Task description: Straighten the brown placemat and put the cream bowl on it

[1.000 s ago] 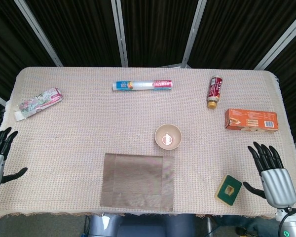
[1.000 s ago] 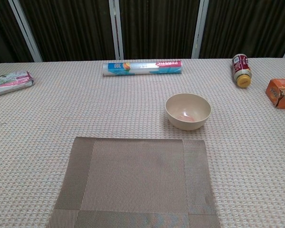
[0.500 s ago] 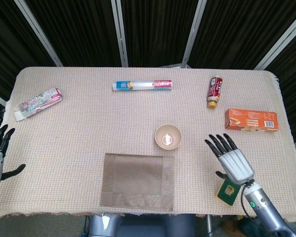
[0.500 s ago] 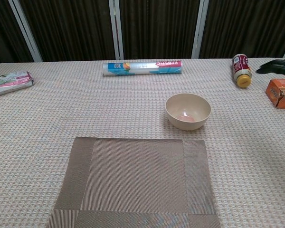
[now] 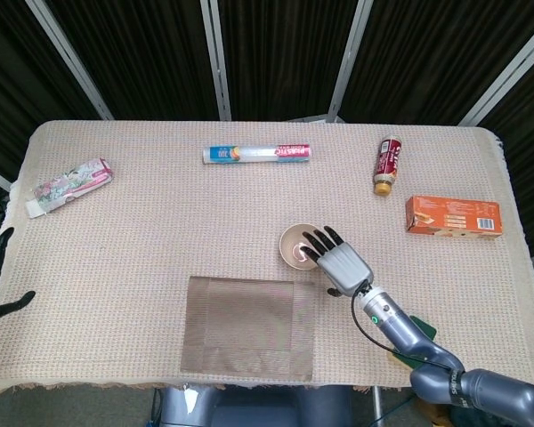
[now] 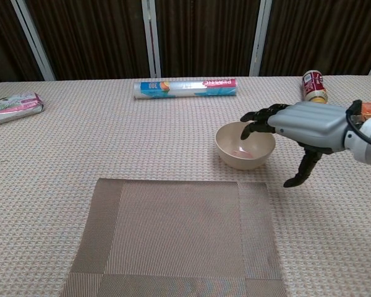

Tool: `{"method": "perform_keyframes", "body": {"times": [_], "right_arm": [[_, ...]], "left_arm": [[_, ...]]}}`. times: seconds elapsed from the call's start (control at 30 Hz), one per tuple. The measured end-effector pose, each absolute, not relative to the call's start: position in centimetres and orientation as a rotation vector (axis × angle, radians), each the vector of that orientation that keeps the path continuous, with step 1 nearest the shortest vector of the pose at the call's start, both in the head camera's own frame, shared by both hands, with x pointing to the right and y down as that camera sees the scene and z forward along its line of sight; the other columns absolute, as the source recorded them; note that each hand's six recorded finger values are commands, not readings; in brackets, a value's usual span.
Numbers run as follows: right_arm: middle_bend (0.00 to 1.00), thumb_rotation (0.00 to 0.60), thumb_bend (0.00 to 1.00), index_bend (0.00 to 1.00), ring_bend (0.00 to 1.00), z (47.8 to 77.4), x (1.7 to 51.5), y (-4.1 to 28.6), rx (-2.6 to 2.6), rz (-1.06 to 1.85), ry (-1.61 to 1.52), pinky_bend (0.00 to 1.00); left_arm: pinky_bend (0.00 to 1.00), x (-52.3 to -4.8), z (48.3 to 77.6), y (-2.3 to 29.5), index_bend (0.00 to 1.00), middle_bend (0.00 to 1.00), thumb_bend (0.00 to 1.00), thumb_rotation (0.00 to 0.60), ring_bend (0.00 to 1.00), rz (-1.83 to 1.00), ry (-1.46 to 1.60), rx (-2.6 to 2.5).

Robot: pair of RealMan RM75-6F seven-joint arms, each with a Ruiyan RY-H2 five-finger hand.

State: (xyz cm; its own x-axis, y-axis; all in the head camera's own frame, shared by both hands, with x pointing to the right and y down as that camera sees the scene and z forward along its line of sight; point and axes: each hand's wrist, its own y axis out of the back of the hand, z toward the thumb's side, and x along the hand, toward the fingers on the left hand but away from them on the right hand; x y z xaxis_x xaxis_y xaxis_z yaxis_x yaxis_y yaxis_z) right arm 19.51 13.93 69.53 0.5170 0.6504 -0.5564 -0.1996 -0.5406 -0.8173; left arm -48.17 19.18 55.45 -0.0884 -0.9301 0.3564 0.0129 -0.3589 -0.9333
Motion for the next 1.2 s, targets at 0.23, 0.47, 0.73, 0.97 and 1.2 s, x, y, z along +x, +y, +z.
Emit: {"method": "perform_keyframes", "body": {"times": [0.23,0.47,0.73,0.97,1.2], "right_arm": [[0.00,0.600,0.25,0.48,0.00,71.1,18.7,13.6,-1.839,1.150,-0.401,0.00],[0.00,0.600,0.32,0.59,0.00,71.6,18.5,13.1,-1.823,1.106,-0.473,0.00],[0.01,0.600,0.32,0.61,0.00,70.8,19.3,12.4,-1.831,1.073,-0.555,0.00],[0.02,0.600,0.32,0.61,0.00,68.8,22.4,11.8,-1.786,1.068,-0.602,0.00],[0.02,0.600,0.32,0.62,0.00,66.7,29.0,12.7,-1.693,1.142,-0.569,0.00]], "left_arm": [[0.00,-48.1,55.6,19.1,0.00,0.00,0.05,0.600,0.00,-1.557,1.055,-1.405],[0.00,-47.9,55.7,19.2,0.00,0.00,0.05,0.600,0.00,-1.554,1.049,-1.410],[0.00,-47.9,55.5,19.3,0.00,0.00,0.05,0.600,0.00,-1.552,1.056,-1.415],[0.00,-47.7,55.5,19.3,0.00,0.00,0.05,0.600,0.00,-1.548,1.055,-1.427],[0.00,-47.3,55.4,19.5,0.00,0.00,0.05,0.600,0.00,-1.534,1.049,-1.447]]}}
